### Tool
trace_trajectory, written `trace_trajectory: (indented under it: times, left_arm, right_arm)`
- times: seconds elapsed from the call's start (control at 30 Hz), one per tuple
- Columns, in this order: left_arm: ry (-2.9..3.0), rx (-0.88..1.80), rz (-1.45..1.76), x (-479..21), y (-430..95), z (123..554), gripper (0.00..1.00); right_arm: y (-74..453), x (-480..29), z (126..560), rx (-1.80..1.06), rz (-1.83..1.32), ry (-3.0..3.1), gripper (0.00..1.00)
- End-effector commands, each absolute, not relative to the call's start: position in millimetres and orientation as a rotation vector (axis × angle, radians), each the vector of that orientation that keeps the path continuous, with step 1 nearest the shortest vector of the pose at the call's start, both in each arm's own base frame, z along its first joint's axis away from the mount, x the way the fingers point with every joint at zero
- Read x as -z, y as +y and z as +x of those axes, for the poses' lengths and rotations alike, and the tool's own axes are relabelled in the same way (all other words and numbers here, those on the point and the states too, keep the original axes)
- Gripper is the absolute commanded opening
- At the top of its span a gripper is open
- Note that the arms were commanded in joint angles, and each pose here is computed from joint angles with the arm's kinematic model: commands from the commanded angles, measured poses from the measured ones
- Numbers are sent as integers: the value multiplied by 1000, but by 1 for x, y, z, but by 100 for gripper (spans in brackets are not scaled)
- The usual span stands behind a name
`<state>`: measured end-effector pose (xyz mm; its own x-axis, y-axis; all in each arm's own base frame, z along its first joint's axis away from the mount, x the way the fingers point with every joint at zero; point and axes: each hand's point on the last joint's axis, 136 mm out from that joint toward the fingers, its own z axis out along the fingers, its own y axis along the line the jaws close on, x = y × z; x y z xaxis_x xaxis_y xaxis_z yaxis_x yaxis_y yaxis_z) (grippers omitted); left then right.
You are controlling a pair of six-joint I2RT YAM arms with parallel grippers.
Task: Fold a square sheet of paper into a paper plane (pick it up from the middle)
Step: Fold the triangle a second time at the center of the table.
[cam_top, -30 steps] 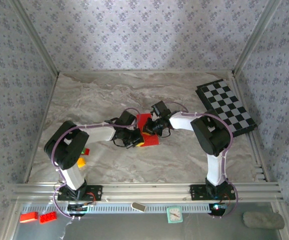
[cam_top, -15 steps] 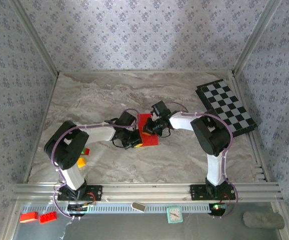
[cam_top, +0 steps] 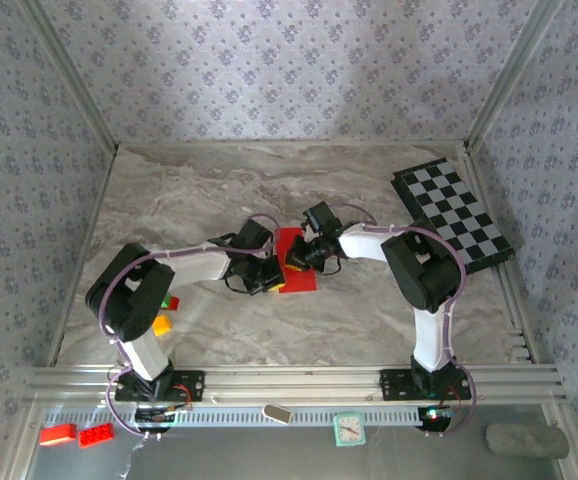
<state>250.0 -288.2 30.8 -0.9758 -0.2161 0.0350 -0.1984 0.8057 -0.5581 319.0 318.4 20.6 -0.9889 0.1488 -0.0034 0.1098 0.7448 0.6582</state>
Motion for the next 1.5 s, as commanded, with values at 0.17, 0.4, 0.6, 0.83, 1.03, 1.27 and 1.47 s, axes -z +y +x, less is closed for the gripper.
trace_trajectory:
  times: [0.17, 0.4, 0.6, 0.83, 1.03, 1.27, 1.47]
  left_arm:
    - [2970, 860, -330, -24, -292, 256, 8]
    - [3035, 761, -367, -8, -280, 247, 7]
    - [3070, 678, -410, 0, -267, 239, 4]
    - [3071, 671, -416, 0, -266, 238, 2]
    - [3067, 675, -420, 0, -267, 239, 1]
    - [3066, 678, -426, 0, -267, 239, 0]
    - [3071, 668, -432, 1, -266, 238, 0]
  right_arm:
    - [292, 19, 301, -877, 296, 3023, 0]
    - [295, 12, 305, -905, 286, 3005, 0]
    - [303, -26, 321, -997, 205, 2899, 3]
    - [296, -60, 325, -966, 100, 2809, 7]
    - [297, -50, 307, -920, 68, 2855, 5]
    - [300, -28, 293, -881, 89, 2916, 2]
    - [300, -13, 289, -875, 113, 2945, 1]
